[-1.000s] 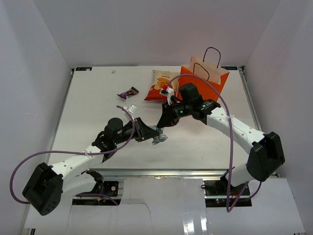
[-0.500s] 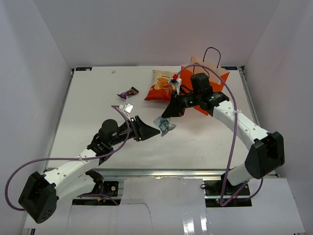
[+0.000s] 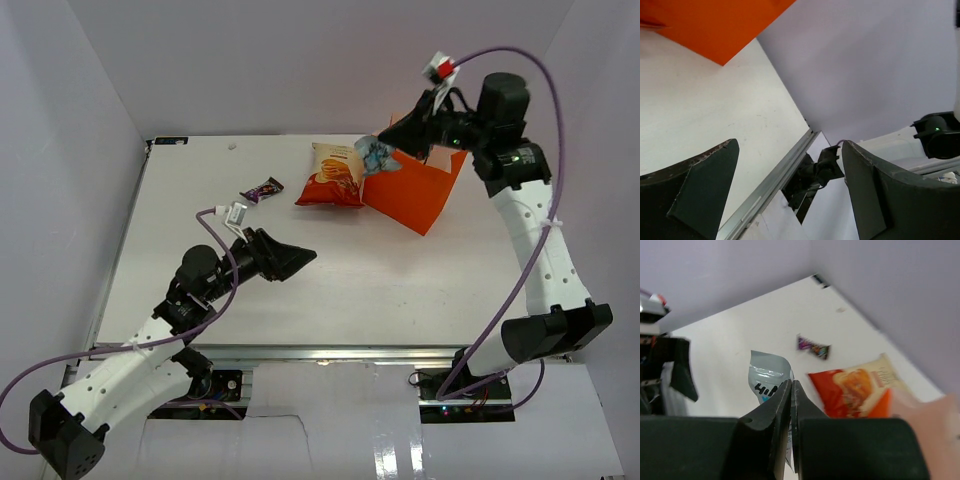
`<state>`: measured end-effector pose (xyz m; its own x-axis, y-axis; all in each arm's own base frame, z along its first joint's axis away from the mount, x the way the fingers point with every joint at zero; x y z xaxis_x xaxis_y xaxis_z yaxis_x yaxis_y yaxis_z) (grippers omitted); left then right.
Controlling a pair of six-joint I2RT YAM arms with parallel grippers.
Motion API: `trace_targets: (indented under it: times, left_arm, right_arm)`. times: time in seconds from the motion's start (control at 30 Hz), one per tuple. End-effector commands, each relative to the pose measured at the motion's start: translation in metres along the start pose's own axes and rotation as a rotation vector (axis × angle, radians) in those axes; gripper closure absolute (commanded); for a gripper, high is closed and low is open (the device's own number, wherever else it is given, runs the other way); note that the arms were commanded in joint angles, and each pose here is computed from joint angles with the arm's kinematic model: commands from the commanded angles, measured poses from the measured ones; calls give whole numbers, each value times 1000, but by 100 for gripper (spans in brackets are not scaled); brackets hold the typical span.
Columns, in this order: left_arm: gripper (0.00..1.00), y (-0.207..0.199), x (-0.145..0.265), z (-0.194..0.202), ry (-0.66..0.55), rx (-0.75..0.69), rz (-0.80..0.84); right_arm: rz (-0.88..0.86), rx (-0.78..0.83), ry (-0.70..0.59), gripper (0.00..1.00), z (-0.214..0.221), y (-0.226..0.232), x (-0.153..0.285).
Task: Place the snacks into the paper bag
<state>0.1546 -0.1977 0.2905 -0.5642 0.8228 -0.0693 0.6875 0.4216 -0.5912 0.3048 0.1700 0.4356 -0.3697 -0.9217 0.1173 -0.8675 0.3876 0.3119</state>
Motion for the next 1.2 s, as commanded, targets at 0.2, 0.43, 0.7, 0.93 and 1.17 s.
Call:
trace_targets:
  times: [0.2,0.43,0.7,0.93,1.17]
  left_arm:
    - [6,30,2,27,66,57,-168]
    - [2,56,7,27,40,75,-411]
    - [2,107,8,1,-20,172,-714]
    - [2,175,-4,-21,-24,376,-819]
    - [2,272,-38,-55,33,456,-1042]
  right_arm:
    - [301,81,-232,92,-83,-64,74]
    - [493,71,-221,92,-63,-127,76]
    - [591,54,-131,71,-12,-171,71]
    - [551,67,-152,27,-14,-148,88]
    - [227,36,-116,24,19,-95,128]
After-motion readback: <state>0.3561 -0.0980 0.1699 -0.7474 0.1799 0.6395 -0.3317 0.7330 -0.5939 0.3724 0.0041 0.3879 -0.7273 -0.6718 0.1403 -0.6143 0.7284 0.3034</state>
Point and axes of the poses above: each gripper's point midway between its finger pads, its own x axis back along the fingers, its own y axis along the line the jaws close on, z = x × y, the point moved 7 cm from there along x, back along the fingers, and after that the axes turned 13 degrees about -x, right-handed, at the moved point
